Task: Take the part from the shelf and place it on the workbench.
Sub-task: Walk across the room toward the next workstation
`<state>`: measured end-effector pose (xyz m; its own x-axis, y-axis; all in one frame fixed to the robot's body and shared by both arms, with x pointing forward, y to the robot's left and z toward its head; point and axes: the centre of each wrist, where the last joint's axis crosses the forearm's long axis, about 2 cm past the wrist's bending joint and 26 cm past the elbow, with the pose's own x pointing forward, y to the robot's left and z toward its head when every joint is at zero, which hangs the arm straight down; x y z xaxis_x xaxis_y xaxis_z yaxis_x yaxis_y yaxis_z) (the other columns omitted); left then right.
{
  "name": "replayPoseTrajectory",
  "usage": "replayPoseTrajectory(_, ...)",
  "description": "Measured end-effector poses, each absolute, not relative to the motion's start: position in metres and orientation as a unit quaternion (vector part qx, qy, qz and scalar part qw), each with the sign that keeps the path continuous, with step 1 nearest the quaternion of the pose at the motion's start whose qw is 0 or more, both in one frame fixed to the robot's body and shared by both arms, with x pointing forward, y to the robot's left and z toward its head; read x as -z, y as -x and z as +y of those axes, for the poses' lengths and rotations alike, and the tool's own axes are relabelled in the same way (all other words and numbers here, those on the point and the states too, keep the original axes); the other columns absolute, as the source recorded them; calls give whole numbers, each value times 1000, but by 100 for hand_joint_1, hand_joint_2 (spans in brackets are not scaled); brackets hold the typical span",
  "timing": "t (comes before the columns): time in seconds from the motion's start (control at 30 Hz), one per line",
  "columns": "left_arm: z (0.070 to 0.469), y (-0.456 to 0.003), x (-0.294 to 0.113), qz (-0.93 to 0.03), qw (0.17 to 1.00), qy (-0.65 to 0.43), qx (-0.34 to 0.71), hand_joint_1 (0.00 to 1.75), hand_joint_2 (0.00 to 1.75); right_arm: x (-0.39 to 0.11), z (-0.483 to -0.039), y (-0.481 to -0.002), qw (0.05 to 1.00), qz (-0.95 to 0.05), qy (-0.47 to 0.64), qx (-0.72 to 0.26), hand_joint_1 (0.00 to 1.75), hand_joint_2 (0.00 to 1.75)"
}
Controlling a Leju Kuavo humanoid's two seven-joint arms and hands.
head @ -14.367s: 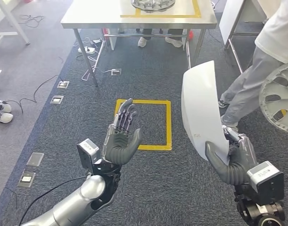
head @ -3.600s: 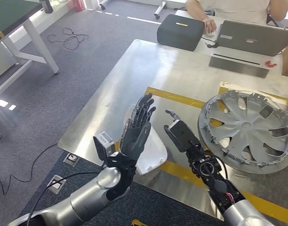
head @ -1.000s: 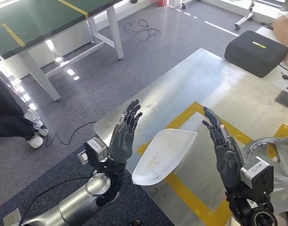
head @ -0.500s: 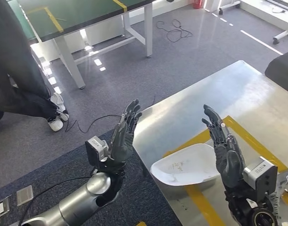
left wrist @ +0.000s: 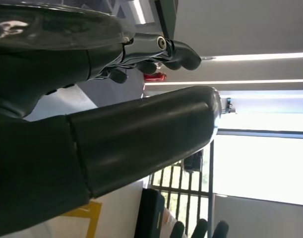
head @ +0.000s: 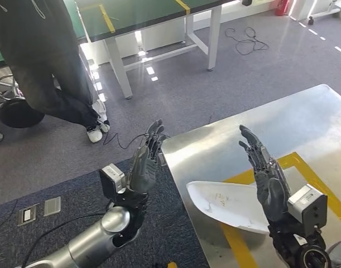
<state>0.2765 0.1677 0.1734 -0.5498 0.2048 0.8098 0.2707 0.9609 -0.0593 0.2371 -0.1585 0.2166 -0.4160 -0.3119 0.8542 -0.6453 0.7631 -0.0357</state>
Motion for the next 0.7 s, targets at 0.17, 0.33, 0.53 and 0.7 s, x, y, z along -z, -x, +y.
replayPoseTrajectory(0.17, 168, -276, -173, -879, 456, 134, 37, 0, 0, -217, -158, -237, 455, -821, -292, -183, 0, 0)
replayPoseTrajectory(0.33, 169, -277, -173, -880, 454, 133, 38, 0, 0, -218, -158, -239, 453, -822, -293, -183, 0, 0)
replayPoseTrajectory(0.53, 168, -277, -174, -880, 454, 134, 37, 0, 0, -218, -159, -239, 453, -822, -293, -183, 0, 0)
replayPoseTrajectory(0.7, 168, -276, -174, -880, 454, 134, 37, 0, 0, -218, -159, -239, 454, -822, -292, -184, 0, 0)
